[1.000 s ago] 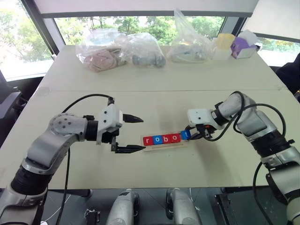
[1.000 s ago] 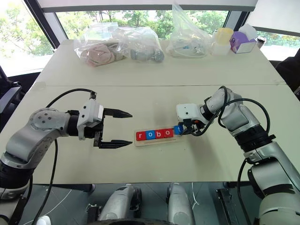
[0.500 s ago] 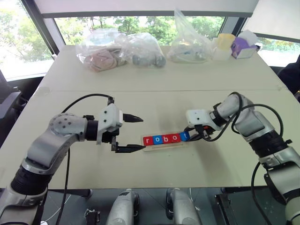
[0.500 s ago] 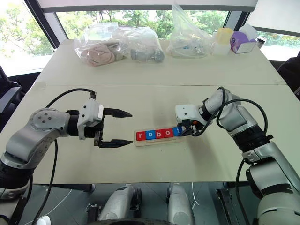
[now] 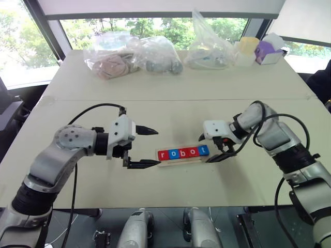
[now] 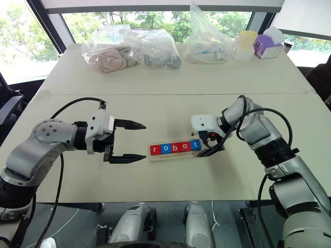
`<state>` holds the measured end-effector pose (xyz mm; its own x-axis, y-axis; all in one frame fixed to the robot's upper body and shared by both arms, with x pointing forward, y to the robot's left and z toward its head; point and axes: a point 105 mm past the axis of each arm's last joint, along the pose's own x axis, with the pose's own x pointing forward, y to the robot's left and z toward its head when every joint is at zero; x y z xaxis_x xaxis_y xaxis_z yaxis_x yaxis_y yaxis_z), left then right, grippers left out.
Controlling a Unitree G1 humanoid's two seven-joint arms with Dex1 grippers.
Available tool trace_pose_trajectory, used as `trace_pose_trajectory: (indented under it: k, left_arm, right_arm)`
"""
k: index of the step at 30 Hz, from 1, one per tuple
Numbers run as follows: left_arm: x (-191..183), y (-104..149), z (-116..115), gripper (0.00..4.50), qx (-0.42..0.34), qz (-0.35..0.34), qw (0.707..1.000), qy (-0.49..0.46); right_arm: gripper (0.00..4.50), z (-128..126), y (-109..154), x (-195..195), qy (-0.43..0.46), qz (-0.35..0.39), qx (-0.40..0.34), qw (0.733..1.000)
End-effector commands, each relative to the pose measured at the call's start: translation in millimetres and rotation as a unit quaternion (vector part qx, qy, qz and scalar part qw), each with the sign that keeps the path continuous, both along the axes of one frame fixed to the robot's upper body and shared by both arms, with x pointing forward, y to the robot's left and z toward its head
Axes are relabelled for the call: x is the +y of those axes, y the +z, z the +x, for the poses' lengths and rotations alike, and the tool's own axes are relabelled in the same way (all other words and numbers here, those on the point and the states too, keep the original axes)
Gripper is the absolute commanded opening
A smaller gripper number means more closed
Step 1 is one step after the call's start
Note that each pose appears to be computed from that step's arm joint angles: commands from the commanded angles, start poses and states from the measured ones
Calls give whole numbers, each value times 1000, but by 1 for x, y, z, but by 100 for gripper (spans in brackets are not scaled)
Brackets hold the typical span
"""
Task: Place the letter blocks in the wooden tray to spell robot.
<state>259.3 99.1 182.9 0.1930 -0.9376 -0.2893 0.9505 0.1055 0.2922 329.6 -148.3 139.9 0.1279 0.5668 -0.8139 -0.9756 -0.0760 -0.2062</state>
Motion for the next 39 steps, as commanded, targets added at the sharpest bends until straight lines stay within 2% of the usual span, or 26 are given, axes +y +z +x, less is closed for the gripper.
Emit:
trace_pose_trajectory:
  k: [1, 5, 8, 15, 39]
  left_arm:
    - [-1, 9, -4, 450, -19, -5, 1000, -6]
    - [-1, 9, -4, 450, -18, -6, 1000, -8]
    - [-2, 9, -3, 450, -18, -7, 1000, -10]
    - [-3, 8, -1, 450, -19, -4, 1000, -16]
    - [-3, 9, -1, 450, -20, -4, 1000, -12]
  right_arm:
    - [447, 10, 36, -7, -30, 26, -65, 997]
    - [447, 14, 39, -22, -62, 24, -94, 993]
    - [447, 15, 29, -36, -88, 14, -98, 991]
    - [447, 28, 12, -39, -131, 16, -126, 983]
    - [447, 11, 6, -15, -91, 31, -92, 991]
